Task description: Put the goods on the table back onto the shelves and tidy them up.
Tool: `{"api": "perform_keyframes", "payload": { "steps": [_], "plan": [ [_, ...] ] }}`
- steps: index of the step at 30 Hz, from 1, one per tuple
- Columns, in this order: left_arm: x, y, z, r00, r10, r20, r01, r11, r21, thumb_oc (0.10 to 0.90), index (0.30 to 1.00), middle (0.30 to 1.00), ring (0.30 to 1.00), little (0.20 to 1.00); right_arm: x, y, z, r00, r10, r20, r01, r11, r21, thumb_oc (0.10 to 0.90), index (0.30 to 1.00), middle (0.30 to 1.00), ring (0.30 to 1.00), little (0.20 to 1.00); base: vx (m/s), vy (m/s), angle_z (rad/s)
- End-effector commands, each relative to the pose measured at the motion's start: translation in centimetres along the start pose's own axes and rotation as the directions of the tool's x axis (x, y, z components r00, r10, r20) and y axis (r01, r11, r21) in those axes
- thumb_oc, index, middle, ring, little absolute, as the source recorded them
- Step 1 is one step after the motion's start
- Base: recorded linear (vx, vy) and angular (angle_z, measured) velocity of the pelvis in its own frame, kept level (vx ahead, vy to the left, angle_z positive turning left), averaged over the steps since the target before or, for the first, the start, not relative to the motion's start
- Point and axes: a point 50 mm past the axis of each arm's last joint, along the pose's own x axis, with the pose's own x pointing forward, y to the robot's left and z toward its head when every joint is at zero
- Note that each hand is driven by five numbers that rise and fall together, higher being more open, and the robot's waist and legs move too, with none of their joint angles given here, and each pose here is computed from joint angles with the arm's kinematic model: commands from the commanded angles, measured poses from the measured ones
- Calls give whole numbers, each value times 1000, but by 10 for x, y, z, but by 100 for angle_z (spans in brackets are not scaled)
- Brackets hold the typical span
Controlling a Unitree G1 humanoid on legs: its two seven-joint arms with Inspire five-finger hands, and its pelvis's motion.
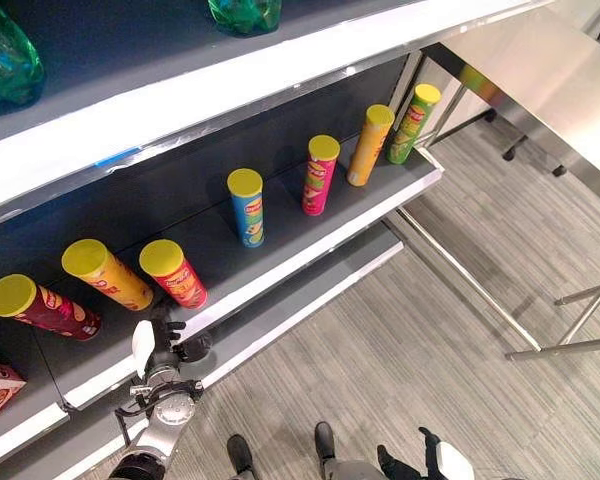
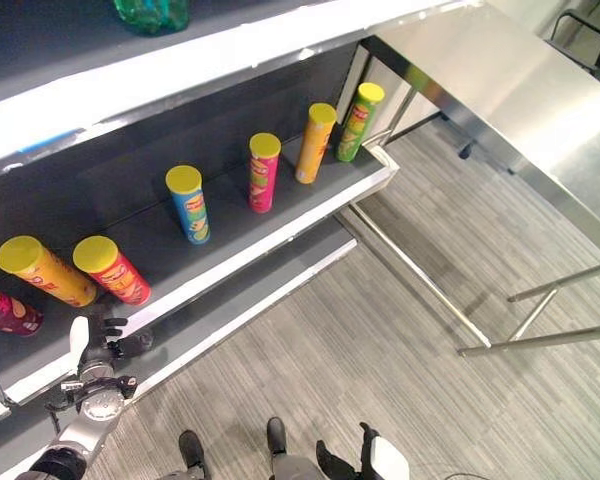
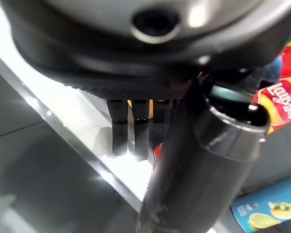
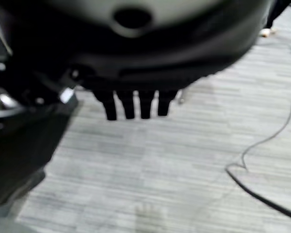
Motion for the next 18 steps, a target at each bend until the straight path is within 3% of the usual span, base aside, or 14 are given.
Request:
{"api": "perform_keyframes", "payload": {
  "steps": [1,9,18],
  "plan": [
    [12,-23,67,969,-24,245,58,989,-135,800,900,900,900,900,-3,-10,-18,999,-43,1,43,997,-68,800,900,900,900,900,0,0,0],
    [18,-19,63,973,-16,230,37,995,-90,800,900,900,900,900,-5,-8,-20,999,-32,-5,31,997,-67,800,900,900,900,900,0,0,0],
    [19,-11,51,986,93,136,-74,988,-136,800,900,900,900,900,-8,-6,-21,999,-42,-31,40,997,-59,800,900,900,900,900,0,0,0]
  ]
}}
